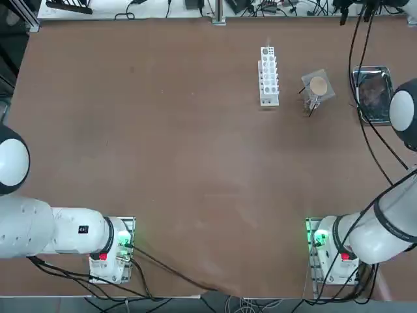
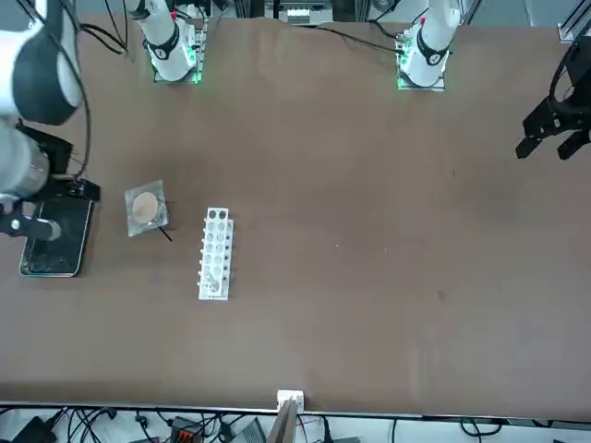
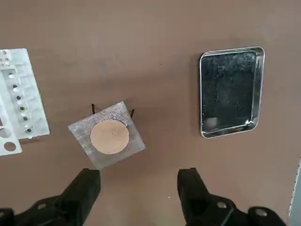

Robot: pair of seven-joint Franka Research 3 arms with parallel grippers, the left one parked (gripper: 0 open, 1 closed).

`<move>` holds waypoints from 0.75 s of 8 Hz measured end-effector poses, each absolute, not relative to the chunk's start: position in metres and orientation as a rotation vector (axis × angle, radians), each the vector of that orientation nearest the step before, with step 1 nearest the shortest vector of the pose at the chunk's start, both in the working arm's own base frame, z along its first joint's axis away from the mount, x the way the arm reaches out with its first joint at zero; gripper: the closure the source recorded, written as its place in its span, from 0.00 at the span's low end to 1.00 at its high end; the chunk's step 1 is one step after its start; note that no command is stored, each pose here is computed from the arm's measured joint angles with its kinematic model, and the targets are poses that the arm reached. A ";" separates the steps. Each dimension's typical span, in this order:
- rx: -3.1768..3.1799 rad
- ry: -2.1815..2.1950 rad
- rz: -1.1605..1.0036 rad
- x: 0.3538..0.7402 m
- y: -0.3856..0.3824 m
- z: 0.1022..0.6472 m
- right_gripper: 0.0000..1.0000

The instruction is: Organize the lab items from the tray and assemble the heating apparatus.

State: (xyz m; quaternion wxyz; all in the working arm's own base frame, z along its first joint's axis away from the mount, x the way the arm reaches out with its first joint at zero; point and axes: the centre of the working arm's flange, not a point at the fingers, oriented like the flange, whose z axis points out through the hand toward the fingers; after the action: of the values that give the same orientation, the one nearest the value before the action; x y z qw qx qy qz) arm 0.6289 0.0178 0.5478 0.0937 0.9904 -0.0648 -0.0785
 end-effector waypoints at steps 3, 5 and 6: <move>3.023 -0.217 -0.165 0.623 -0.005 0.560 0.00; 3.055 -0.191 -0.108 0.610 0.000 0.578 0.00; 3.065 -0.178 -0.096 0.601 0.003 0.586 0.00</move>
State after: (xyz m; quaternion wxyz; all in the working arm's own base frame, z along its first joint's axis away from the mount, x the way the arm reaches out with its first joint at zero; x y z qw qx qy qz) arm 0.6010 0.0030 0.5859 0.0350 0.9972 -0.0580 -0.0313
